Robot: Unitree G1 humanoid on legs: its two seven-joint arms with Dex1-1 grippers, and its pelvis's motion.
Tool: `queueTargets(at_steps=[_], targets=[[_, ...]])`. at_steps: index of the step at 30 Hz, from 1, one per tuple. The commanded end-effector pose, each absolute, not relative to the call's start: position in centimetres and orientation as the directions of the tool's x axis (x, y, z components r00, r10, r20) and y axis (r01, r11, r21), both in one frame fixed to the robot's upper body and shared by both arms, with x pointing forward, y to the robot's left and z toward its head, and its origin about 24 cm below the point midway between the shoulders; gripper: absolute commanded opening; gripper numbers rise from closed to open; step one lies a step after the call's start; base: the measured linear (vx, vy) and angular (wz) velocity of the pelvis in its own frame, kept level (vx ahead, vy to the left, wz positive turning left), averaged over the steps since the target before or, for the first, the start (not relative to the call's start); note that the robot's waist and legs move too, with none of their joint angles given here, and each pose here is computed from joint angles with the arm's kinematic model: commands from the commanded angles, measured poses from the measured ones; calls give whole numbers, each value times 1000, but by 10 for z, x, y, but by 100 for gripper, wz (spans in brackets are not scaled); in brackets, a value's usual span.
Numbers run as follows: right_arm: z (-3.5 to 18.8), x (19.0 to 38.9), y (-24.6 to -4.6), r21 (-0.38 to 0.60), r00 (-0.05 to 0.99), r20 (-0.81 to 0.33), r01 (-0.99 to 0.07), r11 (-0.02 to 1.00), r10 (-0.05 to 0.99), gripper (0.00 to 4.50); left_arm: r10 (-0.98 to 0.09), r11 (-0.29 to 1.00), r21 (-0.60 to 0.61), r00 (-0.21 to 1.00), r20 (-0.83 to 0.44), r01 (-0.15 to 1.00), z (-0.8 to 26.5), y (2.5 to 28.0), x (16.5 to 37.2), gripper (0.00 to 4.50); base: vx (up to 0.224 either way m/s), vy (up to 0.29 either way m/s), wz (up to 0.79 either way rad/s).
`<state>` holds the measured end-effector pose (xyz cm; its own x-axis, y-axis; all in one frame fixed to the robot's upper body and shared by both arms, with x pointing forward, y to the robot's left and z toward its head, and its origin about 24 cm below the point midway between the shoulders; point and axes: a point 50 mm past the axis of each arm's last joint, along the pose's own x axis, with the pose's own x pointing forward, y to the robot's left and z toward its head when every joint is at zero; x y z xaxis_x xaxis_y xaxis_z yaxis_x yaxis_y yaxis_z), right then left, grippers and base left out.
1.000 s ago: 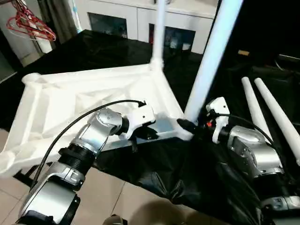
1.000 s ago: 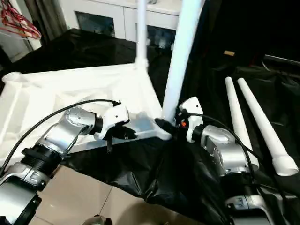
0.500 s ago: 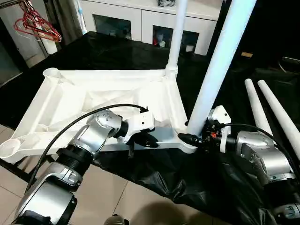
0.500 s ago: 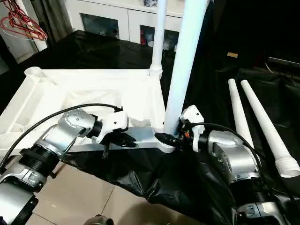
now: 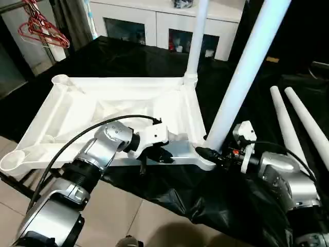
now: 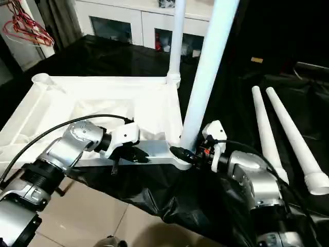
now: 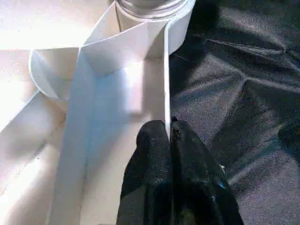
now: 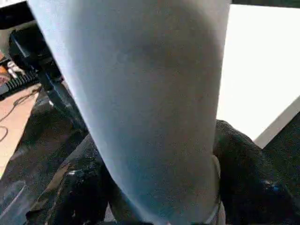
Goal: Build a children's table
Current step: Rotate leg to tighten
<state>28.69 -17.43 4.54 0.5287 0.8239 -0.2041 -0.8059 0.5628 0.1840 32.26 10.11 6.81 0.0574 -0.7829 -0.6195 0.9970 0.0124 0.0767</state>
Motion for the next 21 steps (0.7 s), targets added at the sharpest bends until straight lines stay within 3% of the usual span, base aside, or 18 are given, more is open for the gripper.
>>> queueTargets(at_steps=[1,5,6,9,12,17,21], targets=[[26,278,-170,259,520,-252,-777,574,816,264,-819,-12,128,63,-570,992,81,93,326,0,0,0,0],[19,285,-170,233,638,-261,-687,688,725,264,-821,62,143,132,-556,988,80,89,332,0,0,0,0],[11,295,-171,185,764,-282,-550,814,580,264,-816,145,155,207,-540,977,78,83,339,0,0,0,0],[6,302,-170,198,834,-284,-431,880,473,263,-789,233,192,301,-536,953,77,78,347,0,0,0,0],[-2,315,-164,201,913,-322,-191,961,249,263,-751,353,216,413,-515,910,75,64,356,0,0,0,0],[-3,327,-150,190,925,-362,-45,981,113,263,-735,400,238,465,-493,885,73,46,358,0,0,0,0],[3,336,-140,171,942,-323,-38,984,93,263,-740,386,249,459,-491,888,69,37,355,0,0,0,0]])
